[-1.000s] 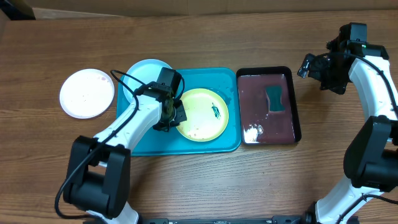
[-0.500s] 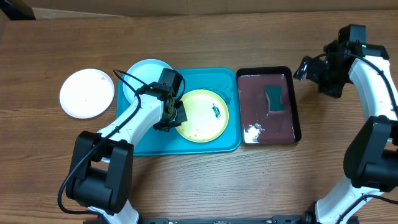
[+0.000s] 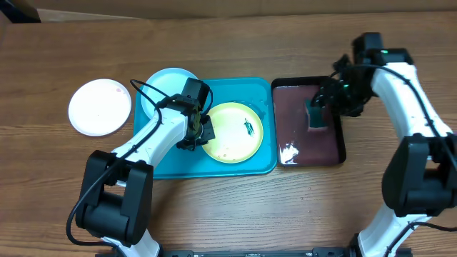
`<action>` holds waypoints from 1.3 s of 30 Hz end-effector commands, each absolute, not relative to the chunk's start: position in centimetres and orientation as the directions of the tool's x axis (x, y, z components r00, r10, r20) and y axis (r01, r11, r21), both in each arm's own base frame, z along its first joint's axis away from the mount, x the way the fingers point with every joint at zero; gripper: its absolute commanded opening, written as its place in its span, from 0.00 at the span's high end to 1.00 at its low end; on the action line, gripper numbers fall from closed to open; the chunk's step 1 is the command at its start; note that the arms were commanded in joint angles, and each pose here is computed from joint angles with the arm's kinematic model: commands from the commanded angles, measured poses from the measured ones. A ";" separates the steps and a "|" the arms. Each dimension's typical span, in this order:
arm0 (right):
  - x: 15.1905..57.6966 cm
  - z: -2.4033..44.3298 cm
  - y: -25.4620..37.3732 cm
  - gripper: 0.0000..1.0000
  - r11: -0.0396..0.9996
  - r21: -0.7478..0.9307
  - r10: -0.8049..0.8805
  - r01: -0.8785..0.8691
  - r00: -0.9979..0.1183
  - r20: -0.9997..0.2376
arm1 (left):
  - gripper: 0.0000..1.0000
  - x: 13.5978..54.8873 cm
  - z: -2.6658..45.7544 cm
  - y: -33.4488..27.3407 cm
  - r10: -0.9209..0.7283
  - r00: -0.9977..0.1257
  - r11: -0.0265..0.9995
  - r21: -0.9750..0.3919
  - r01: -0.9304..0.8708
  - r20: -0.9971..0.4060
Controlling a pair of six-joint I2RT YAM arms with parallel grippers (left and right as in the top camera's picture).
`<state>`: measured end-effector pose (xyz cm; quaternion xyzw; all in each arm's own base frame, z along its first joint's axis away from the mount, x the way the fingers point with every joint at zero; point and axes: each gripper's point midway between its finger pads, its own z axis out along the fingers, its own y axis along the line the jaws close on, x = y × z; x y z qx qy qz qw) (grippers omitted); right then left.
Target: Clean dirty plates on tray and stack at the side
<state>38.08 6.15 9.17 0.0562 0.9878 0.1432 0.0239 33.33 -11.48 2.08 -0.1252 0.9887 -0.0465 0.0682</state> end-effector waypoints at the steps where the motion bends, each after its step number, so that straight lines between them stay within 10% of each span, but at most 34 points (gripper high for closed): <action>1: 37.6 8.8 5.2 0.28 0.995 0.085 0.048 0.043 -0.997 -0.059 | 0.88 33.3 1.7 -11.5 -0.238 -0.964 0.969 -0.098 -0.227 -0.121; 39: 39.0 2.0 6.5 0.39 0.999 -0.037 -0.029 -0.029 -1.000 -0.004 | 0.88 33.3 1.7 -11.5 -0.237 -0.964 0.969 -0.097 -0.226 -0.121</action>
